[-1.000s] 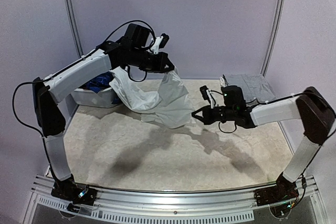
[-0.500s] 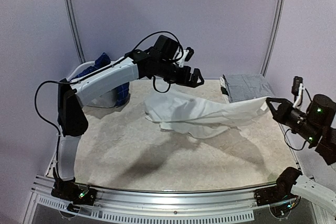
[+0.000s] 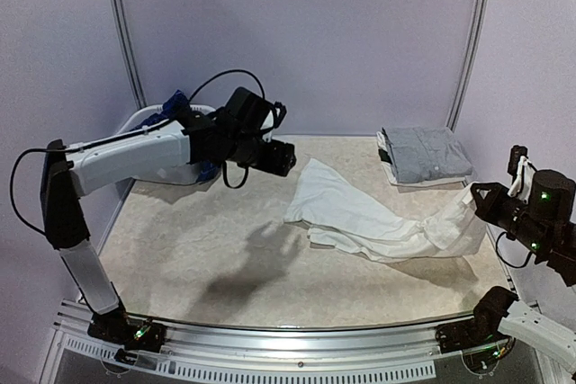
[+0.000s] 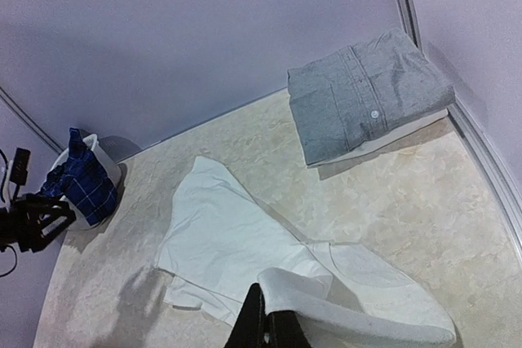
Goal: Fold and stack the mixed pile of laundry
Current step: Pick up the crumpled T-shirt from the center of the board.
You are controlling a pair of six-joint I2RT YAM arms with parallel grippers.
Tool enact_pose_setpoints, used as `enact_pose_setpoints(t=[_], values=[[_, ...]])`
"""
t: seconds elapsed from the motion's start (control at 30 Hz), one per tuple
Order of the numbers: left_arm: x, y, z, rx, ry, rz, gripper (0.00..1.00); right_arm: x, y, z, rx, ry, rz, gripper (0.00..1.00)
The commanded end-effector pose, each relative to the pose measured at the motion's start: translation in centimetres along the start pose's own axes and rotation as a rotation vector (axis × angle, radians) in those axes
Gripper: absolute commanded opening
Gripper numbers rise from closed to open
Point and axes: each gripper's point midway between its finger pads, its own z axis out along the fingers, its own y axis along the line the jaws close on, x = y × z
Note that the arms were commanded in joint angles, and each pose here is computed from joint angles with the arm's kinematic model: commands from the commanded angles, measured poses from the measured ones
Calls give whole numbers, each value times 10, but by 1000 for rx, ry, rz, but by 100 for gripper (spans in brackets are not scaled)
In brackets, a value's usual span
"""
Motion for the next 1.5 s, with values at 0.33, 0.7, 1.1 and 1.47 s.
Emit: enact_pose_setpoints(t=[0.33,0.7,1.1,1.47], values=[[106,20,54,-57,181,-54,62,3,-4,16,58,8,-55,1],[147,18,90,-139,345,91,60,5,-1,15,31,5,-64,1],[164,0,113,-110,382,152,54,8,1,19,18,12,-77,1],[165,7,131,-161,382,198,46,12,3,22,9,20,-88,1]])
